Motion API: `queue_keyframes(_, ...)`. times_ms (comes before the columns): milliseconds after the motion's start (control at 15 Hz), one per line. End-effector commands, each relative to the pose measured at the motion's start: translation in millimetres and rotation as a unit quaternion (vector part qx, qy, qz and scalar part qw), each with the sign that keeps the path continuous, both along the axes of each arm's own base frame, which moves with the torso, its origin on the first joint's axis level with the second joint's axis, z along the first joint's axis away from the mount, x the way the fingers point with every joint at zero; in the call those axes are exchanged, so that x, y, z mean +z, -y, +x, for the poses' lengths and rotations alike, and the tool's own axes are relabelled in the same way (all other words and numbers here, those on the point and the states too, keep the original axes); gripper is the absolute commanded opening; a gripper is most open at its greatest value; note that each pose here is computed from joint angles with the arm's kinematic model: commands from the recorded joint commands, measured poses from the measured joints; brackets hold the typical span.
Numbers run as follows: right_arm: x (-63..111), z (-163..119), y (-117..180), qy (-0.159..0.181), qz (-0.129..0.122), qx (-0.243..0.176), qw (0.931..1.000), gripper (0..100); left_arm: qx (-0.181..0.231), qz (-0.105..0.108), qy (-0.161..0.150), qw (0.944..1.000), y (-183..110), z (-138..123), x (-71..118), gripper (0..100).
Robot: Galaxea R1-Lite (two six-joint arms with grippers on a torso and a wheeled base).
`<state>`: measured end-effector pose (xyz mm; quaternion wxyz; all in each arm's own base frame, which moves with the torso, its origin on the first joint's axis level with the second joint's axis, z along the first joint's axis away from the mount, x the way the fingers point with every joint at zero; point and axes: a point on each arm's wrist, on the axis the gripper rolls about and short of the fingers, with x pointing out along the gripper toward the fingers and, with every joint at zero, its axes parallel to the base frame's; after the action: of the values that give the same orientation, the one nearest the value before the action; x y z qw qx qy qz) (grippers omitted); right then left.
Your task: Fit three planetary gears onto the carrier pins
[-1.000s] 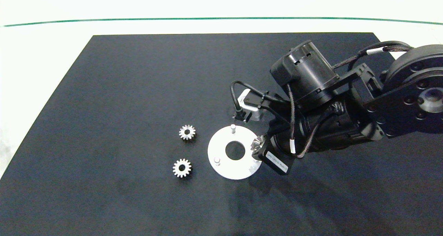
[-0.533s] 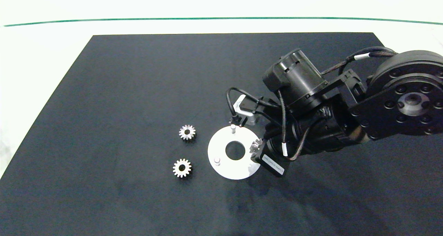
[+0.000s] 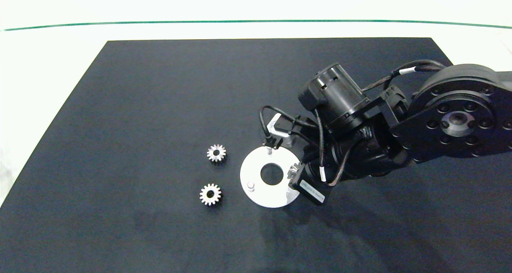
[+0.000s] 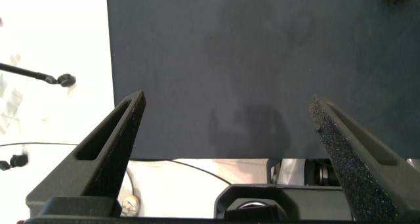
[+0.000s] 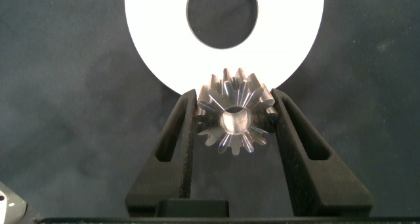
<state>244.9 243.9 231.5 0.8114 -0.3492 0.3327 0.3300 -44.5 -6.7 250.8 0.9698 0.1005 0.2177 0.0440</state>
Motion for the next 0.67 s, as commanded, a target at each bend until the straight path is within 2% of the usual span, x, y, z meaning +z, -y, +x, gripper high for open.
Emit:
queue_keyframes(67, -3.7, 0.9, -1.9, -0.004, -0.006, 0.001, 1.0, 13, 0.0, 0.001, 0.003, 1.0, 0.5, -3.2, -1.1, 100)
queue_keyframes(667, -10.4, 10.5, -5.5, -0.007, -0.007, -0.007, 0.9999, 13, -0.001, 0.002, 0.004, 1.0, 0.5, -4.0, -1.3, 100)
